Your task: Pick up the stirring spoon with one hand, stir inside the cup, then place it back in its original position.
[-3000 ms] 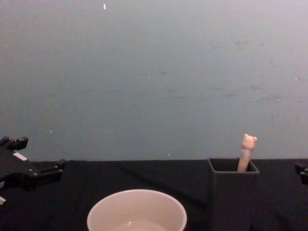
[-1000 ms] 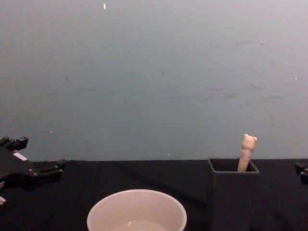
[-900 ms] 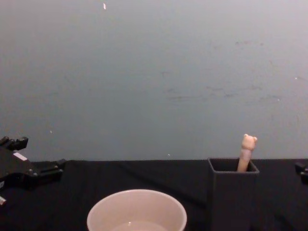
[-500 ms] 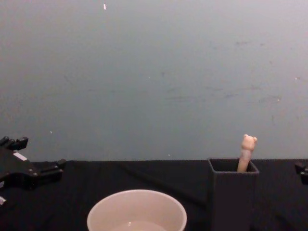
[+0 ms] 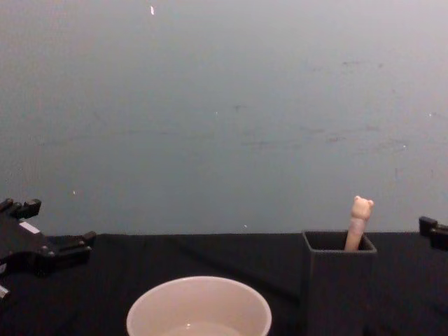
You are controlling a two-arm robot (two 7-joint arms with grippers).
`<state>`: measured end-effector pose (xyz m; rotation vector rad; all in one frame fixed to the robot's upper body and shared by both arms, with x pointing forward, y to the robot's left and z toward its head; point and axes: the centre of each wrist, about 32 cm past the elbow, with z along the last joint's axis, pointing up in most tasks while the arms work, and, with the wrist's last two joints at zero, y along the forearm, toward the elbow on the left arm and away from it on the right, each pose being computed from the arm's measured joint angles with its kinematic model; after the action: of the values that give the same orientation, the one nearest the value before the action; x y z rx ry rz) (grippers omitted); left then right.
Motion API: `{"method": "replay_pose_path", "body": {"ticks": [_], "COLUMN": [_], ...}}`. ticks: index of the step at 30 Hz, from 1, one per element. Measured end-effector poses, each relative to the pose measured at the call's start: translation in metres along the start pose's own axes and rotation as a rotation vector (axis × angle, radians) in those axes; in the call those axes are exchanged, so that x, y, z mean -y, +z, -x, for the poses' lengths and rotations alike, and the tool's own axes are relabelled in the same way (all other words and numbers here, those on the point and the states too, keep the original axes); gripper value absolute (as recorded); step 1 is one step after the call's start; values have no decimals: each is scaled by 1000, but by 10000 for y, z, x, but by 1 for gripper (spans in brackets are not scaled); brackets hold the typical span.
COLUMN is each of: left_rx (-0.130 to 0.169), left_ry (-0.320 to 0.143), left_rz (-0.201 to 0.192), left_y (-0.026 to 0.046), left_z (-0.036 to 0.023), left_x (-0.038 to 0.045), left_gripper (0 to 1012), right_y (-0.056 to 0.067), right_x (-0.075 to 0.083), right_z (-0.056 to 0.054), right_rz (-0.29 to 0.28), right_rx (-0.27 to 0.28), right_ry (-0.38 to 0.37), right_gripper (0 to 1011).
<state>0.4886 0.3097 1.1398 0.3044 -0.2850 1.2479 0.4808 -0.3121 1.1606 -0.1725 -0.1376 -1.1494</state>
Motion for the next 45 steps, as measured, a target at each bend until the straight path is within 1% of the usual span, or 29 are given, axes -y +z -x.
{"method": "replay_pose_path", "body": {"ticks": [3, 4, 6, 8, 9, 13, 15, 20, 28, 31, 35, 45], "left_rx": [0, 0, 0, 0, 0, 0, 0, 0, 0, 0, 0, 0], "left_ry": [0, 0, 0, 0, 0, 0, 0, 0, 0, 0, 0, 0], "left_rz": [0, 0, 0, 0, 0, 0, 0, 0, 0, 0, 0, 0], "left_y": [0, 0, 0, 0, 0, 0, 0, 0, 0, 0, 0, 0], "left_z": [0, 0, 0, 0, 0, 0, 0, 0, 0, 0, 0, 0], "left_x": [0, 0, 0, 0, 0, 0, 0, 0, 0, 0, 0, 0], "left_gripper": [1001, 1001, 1001, 1001, 1001, 1001, 1001, 1001, 1001, 1001, 1001, 1001], "right_y": [52, 78, 112, 129, 137, 154, 153, 159, 160, 155, 158, 167], "right_x": [27, 41, 55, 57, 52, 5, -21, -162, -391, -440, -479, -487], "right_z": [-2, 1, 11, 23, 37, 79, 94, 152, 217, 230, 250, 252], "right_rz": [-1, 1, 5, 9, 14, 21, 23, 23, 7, 3, -5, -10], "right_rx": [-50, -82, -122, -148, -172, -207, -213, -231, -223, -221, -220, -211], "right_ry": [49, 82, 131, 163, 190, 241, 252, 278, 280, 280, 284, 286], "right_gripper": [1002, 1002, 1002, 1002, 1002, 1002, 1002, 1002, 1002, 1002, 1002, 1002]}}
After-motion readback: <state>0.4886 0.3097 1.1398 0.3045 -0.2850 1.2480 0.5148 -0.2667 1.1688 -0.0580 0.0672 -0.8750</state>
